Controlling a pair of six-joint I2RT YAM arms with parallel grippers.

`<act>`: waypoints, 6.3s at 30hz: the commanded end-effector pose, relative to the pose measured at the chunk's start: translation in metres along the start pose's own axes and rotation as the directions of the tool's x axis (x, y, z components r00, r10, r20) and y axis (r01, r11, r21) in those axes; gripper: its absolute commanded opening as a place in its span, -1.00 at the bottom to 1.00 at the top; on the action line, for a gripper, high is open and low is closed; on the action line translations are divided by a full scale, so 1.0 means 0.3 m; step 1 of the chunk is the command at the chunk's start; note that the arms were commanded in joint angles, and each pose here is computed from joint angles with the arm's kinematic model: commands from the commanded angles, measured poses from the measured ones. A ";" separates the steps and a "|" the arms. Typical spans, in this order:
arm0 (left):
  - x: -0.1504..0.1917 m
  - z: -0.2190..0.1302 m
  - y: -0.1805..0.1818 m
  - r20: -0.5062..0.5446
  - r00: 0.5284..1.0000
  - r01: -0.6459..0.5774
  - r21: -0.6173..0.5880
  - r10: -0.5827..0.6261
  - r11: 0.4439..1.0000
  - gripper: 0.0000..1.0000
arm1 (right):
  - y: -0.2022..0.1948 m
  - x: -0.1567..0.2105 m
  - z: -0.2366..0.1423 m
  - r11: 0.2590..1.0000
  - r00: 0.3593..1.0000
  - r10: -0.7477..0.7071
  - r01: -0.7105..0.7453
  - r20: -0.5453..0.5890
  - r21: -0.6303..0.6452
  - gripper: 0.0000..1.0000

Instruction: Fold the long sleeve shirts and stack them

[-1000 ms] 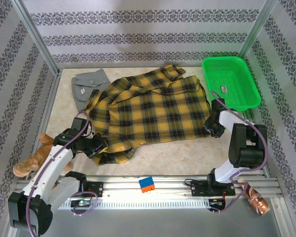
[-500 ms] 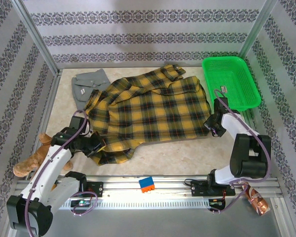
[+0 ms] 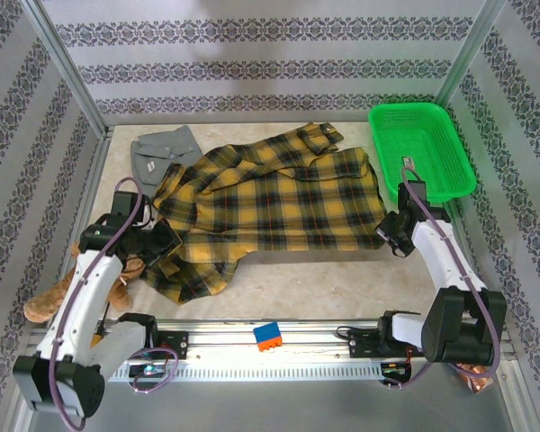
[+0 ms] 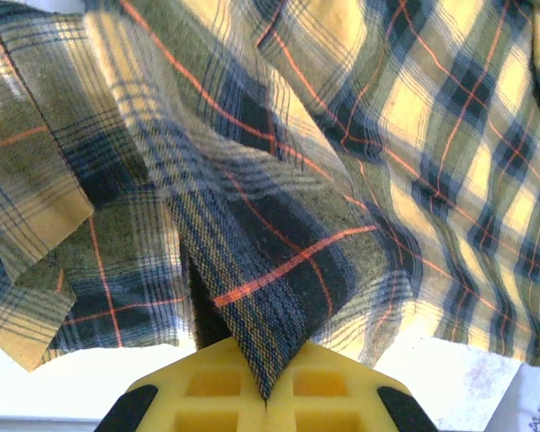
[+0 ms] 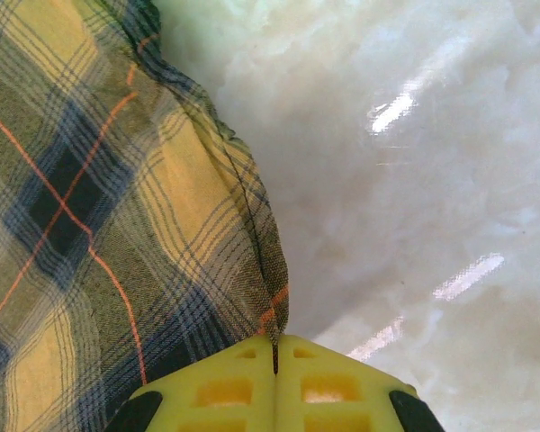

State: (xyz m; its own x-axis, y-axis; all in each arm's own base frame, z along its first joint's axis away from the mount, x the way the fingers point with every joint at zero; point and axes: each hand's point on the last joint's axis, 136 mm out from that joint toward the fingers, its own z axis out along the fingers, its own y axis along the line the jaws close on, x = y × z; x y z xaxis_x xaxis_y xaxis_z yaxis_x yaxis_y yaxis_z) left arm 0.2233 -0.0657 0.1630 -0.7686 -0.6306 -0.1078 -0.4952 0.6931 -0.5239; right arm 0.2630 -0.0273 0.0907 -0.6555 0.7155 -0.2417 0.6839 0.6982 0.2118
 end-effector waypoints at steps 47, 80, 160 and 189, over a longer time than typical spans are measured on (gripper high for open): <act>-0.558 0.334 -0.100 0.055 0.995 -0.081 -0.070 0.085 0.994 0.06 | 0.497 -0.419 0.179 0.968 0.966 -0.250 0.250 0.067 0.001 0.02; 0.168 0.114 0.267 -0.311 0.950 -0.103 -0.306 0.003 0.946 0.84 | 0.735 0.324 -0.057 0.568 0.646 -0.756 0.726 0.103 -0.388 0.57; -0.611 0.075 -0.858 0.099 0.933 -0.360 0.289 0.346 0.887 -1.00 | 0.674 0.253 -0.110 0.657 0.742 -0.651 0.657 0.161 -0.369 0.58; 0.094 0.025 -0.419 -0.235 0.968 -0.032 0.233 0.089 0.972 -1.00 | 0.660 0.312 -0.022 0.622 0.720 -0.688 0.652 0.097 -0.434 0.57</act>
State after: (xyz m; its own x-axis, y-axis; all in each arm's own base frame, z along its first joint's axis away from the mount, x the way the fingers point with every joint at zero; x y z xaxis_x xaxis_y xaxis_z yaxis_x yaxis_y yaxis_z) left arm 0.2624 -0.1651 0.2386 -0.9009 -0.4329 0.0314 -0.3181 0.6093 -0.7263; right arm 0.3335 0.1778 0.1219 -0.9119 0.0445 -0.4080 -0.1220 0.9197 0.3731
